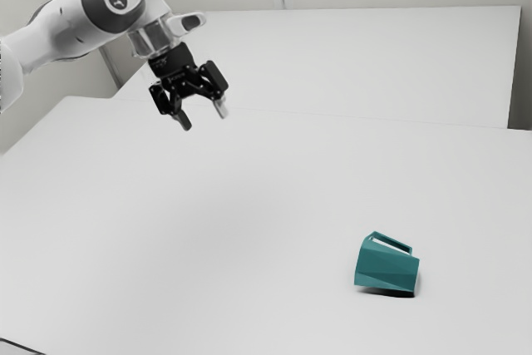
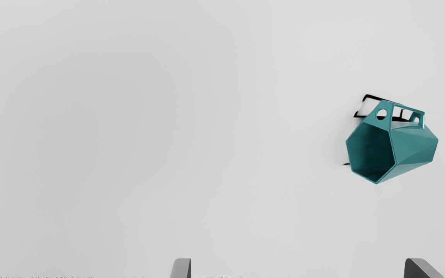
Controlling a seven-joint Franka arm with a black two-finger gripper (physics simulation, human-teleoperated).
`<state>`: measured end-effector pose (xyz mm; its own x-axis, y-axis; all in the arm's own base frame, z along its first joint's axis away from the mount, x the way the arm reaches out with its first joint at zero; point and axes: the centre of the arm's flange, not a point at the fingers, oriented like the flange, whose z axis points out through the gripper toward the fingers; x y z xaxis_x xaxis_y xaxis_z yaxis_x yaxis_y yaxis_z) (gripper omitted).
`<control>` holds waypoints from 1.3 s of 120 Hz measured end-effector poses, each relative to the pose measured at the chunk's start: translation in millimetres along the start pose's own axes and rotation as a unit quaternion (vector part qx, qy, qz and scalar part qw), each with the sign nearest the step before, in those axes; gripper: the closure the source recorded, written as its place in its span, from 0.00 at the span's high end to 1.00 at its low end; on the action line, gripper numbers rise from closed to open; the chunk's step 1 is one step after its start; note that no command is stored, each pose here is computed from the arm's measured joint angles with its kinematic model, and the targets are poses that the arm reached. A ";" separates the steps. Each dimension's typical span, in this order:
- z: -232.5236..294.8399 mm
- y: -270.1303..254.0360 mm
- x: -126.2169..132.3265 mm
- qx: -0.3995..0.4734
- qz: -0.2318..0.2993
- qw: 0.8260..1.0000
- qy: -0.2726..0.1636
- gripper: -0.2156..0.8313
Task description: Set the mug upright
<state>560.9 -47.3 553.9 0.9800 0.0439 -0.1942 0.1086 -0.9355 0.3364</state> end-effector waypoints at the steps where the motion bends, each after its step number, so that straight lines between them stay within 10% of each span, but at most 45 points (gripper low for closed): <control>1: 2.6 -0.8 0.5 -0.004 -0.001 1.000 -0.003 0.79; 156: 303.6 65.0 -15.7 -0.340 0.105 0.934 0.015 0.79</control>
<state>501.9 -215.2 299.1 0.9947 -0.0967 -0.0354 -0.0161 -0.4857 0.8740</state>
